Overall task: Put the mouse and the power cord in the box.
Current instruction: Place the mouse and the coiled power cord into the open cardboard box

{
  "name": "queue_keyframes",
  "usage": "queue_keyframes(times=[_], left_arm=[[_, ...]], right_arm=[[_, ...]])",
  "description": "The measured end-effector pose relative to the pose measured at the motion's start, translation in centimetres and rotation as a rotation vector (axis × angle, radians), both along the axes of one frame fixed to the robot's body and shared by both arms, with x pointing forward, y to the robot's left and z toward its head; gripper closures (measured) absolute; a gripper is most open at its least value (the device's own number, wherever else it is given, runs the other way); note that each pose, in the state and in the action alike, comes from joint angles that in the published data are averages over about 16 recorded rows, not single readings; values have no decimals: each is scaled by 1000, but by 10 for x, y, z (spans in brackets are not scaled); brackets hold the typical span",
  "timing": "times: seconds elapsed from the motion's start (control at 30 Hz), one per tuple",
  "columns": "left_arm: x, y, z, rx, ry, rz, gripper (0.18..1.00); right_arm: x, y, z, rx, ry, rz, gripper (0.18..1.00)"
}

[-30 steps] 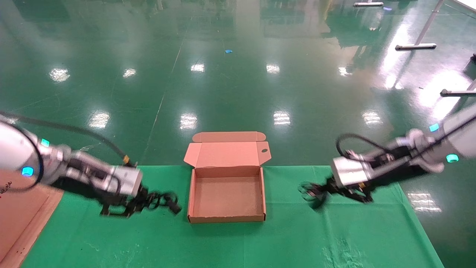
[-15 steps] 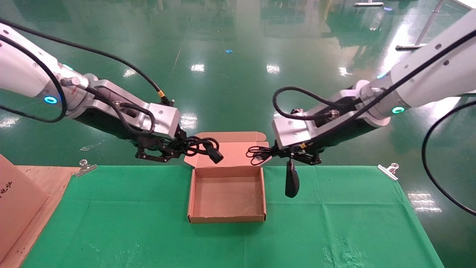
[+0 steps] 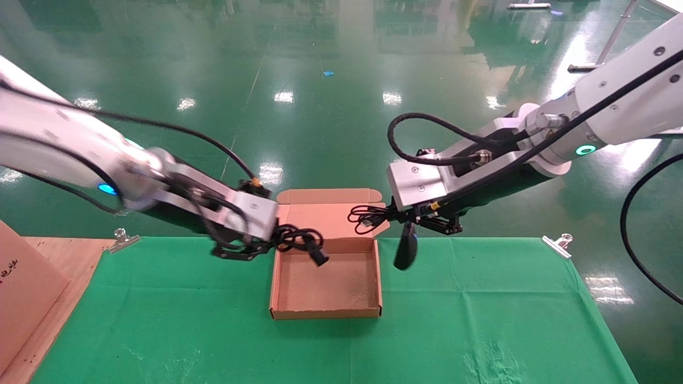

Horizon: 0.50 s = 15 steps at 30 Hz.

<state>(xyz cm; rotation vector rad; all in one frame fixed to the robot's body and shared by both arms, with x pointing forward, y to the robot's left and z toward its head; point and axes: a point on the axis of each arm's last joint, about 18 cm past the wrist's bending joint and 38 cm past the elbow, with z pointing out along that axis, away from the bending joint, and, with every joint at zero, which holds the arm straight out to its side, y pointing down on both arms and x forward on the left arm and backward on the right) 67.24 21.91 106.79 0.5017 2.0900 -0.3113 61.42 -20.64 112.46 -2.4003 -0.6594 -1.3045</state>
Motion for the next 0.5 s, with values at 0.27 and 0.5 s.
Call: queue_keyframes(times=[0.27,0.5], left_arm=[[53,-39,-66,-25,-178,86,872],[79,-69,-123,-65,-266,125,872]], right_arm=[[1,-14,-11,17,8,-9,958],[11,-32,-31,27,31,-31,958]])
